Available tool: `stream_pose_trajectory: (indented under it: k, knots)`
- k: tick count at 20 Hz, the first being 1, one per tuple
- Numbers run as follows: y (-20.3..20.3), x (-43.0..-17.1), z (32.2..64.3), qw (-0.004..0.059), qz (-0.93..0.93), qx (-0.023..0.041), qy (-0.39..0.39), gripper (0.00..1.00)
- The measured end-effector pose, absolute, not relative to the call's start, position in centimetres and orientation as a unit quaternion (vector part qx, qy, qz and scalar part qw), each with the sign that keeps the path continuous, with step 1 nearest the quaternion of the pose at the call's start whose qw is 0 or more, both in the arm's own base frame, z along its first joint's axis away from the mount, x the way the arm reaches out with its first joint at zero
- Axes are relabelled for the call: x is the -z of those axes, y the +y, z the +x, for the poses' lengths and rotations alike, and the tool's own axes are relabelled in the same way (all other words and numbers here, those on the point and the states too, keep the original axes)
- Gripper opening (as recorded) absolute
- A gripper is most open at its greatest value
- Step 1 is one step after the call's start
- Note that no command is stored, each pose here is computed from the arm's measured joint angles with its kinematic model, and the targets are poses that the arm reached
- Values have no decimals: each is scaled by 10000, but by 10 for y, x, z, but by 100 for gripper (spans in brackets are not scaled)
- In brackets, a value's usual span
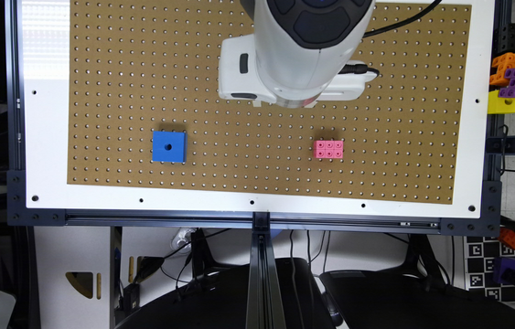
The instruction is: Pick up pink block.
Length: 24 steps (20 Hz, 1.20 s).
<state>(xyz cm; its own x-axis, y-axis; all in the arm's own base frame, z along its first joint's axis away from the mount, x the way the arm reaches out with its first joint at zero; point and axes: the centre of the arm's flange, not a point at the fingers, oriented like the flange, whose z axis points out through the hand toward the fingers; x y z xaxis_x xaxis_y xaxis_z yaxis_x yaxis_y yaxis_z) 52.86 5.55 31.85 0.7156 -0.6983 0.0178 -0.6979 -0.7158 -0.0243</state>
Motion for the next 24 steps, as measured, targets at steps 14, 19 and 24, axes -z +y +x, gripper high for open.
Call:
stream_pose_trajectory:
  k: [14,19,24]
  knots:
    - [128,-314,586,314,-9272,246,3724,100]
    - [142,-308,616,344,-9281,194,3703,100]
    - [146,-309,616,343,-9287,174,3687,100]
